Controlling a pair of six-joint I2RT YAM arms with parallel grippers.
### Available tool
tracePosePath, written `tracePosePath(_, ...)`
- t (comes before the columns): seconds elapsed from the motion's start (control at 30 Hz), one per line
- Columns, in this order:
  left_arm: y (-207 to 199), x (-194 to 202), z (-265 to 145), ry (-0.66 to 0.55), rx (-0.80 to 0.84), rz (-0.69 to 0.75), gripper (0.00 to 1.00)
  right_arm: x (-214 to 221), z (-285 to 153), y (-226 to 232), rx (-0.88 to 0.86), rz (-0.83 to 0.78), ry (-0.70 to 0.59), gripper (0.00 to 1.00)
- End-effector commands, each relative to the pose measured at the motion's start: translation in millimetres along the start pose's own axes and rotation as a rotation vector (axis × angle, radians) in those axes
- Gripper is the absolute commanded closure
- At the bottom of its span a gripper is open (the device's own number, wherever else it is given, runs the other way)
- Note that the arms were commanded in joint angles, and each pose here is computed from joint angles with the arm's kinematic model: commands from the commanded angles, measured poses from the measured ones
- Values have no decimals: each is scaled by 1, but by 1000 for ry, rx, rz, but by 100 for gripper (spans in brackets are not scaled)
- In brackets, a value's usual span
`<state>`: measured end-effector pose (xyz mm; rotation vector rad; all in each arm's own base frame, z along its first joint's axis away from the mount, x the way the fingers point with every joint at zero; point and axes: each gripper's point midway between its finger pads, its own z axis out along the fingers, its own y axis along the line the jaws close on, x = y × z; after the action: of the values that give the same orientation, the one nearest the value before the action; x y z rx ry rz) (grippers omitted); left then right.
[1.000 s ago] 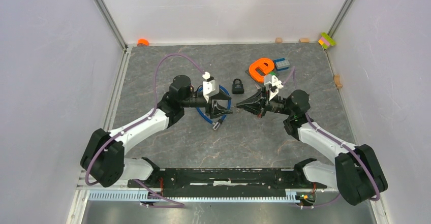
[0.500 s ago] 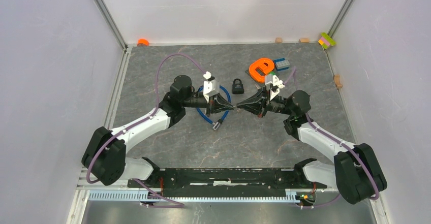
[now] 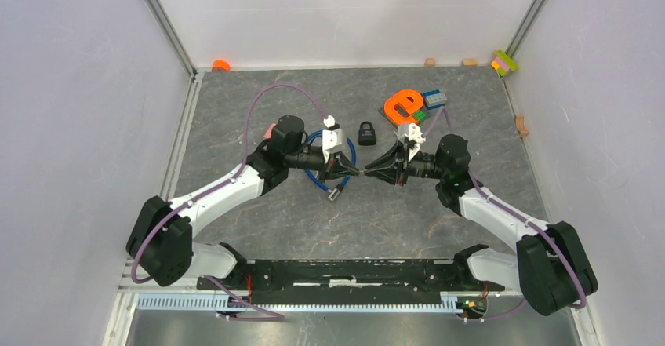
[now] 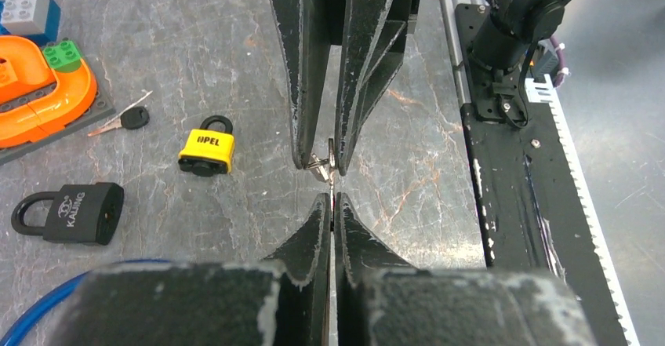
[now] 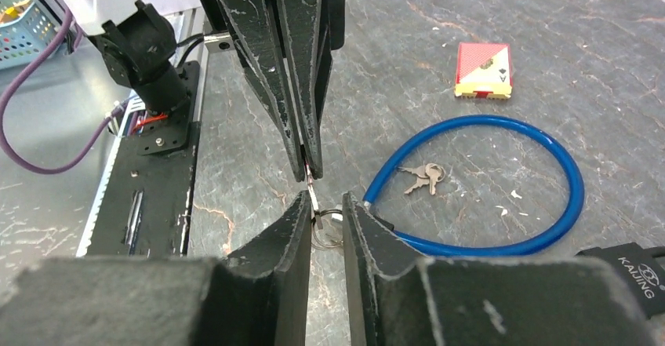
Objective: Unlock with the key
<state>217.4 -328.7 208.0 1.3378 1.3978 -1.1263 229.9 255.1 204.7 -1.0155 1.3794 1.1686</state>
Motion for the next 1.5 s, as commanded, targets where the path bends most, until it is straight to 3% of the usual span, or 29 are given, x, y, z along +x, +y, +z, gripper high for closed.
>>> tracePosePath(0.0,-2,-23,-1,-18,9,110,98,-3,2,-8,23,-64,30,75)
tracePosePath(0.17,-2,-21,0,-11,4,115,98,-2,3,-7,18,-66,36,80)
tracePosePath(0.33,1,-22,0,-13,-7,117,98,-2,3,-6,13,-75,40,99)
tracePosePath(0.43,2,-21,1,-16,-16,121,97,-4,2,-10,36,-87,47,100)
tracePosePath(0.47,3,-20,0,-14,-24,120,92,-4,1,-13,49,-115,52,100)
tracePosePath(0.67,19,-21,-13,-28,-107,71,34,-2,-8,-26,123,-144,79,100)
tracePosePath(0.83,56,-21,-39,-28,-297,6,5,2,-25,-46,226,-171,132,100)
tracePosePath(1.03,103,23,-56,230,-519,-63,4,-3,-38,-49,278,-276,149,100)
tracePosePath(1.2,108,73,-53,487,-495,-103,5,-10,-42,-47,269,-333,162,100)
tracePosePath(1.47,100,125,-18,653,-453,-248,16,-29,-60,-48,299,-384,160,100)
